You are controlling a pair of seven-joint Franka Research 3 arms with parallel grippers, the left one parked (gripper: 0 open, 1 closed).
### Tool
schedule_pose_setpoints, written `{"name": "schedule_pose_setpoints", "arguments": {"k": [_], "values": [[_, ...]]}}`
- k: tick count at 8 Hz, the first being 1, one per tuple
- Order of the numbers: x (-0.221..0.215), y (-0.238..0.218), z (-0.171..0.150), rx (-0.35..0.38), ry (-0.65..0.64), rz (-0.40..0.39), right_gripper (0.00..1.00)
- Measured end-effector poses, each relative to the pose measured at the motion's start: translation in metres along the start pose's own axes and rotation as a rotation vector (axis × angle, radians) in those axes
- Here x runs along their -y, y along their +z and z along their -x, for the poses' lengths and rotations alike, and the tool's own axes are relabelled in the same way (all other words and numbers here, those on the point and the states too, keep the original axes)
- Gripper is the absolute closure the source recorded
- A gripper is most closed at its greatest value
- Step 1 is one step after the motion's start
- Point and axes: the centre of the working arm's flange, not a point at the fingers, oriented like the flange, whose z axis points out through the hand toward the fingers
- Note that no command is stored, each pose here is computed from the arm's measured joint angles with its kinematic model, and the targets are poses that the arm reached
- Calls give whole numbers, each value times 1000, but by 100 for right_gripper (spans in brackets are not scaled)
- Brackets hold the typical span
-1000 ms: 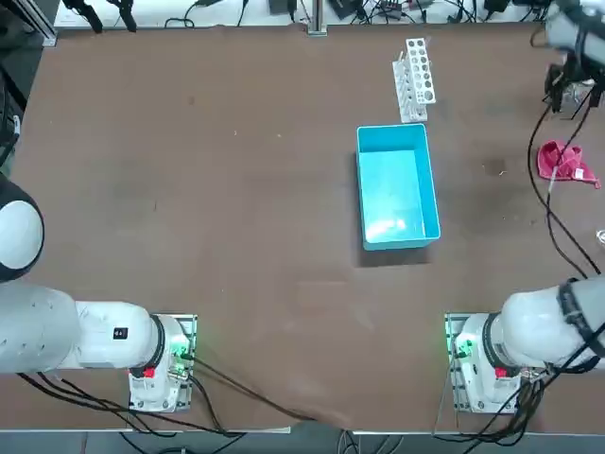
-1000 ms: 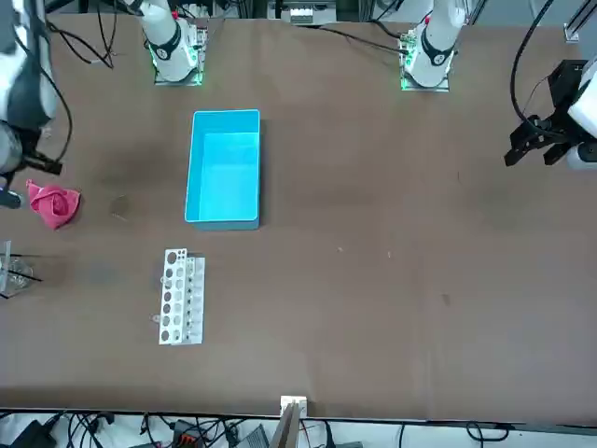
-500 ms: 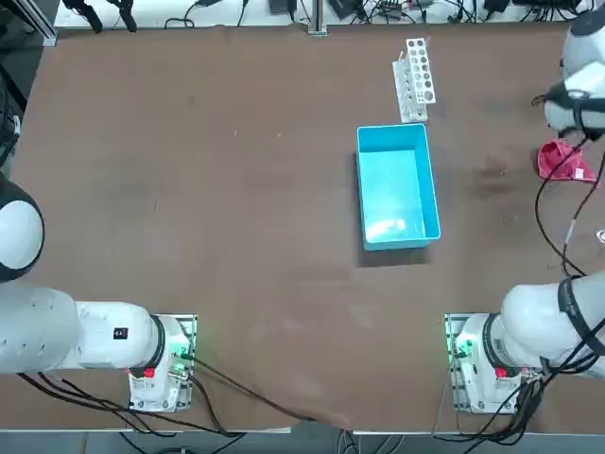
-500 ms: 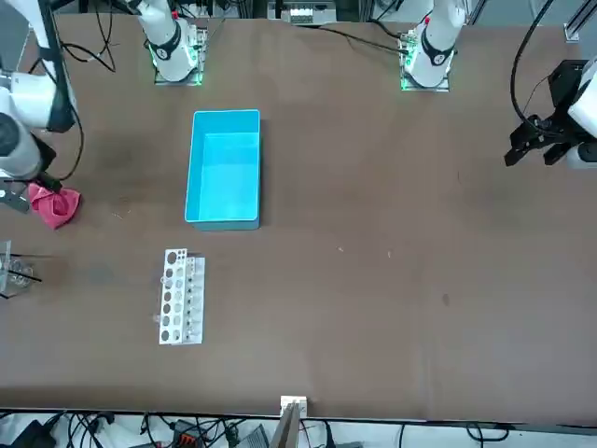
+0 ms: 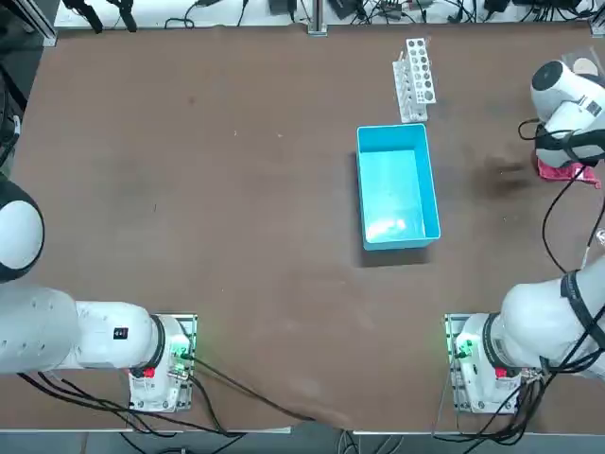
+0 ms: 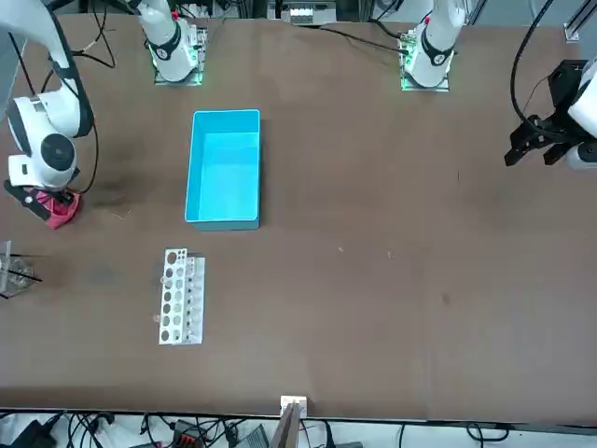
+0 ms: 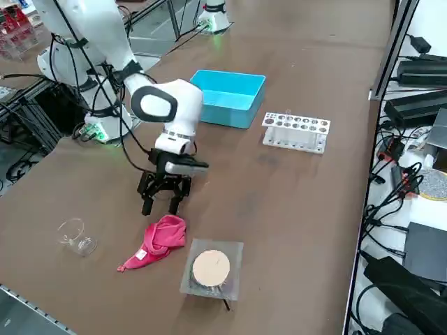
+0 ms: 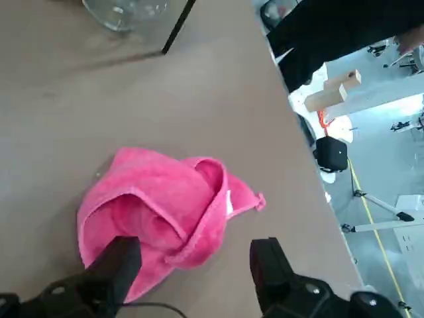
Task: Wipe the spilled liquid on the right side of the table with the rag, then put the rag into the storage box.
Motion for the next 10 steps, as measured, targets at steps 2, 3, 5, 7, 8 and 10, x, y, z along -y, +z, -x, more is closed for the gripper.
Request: {"name": "schedule_pose_setpoints", "arguments": {"k": [2, 3, 5, 7, 8, 10], "values": [[-6, 23, 10, 22, -5, -1, 1], [-9, 28, 15, 30, -6, -8, 1], [-9, 32, 20, 30, -13, -24, 3], [-10, 38, 24, 22, -37, -23, 6], [-12, 45, 26, 15, -50, -28, 8], [-18, 60, 33, 18, -57, -54, 11]]}}
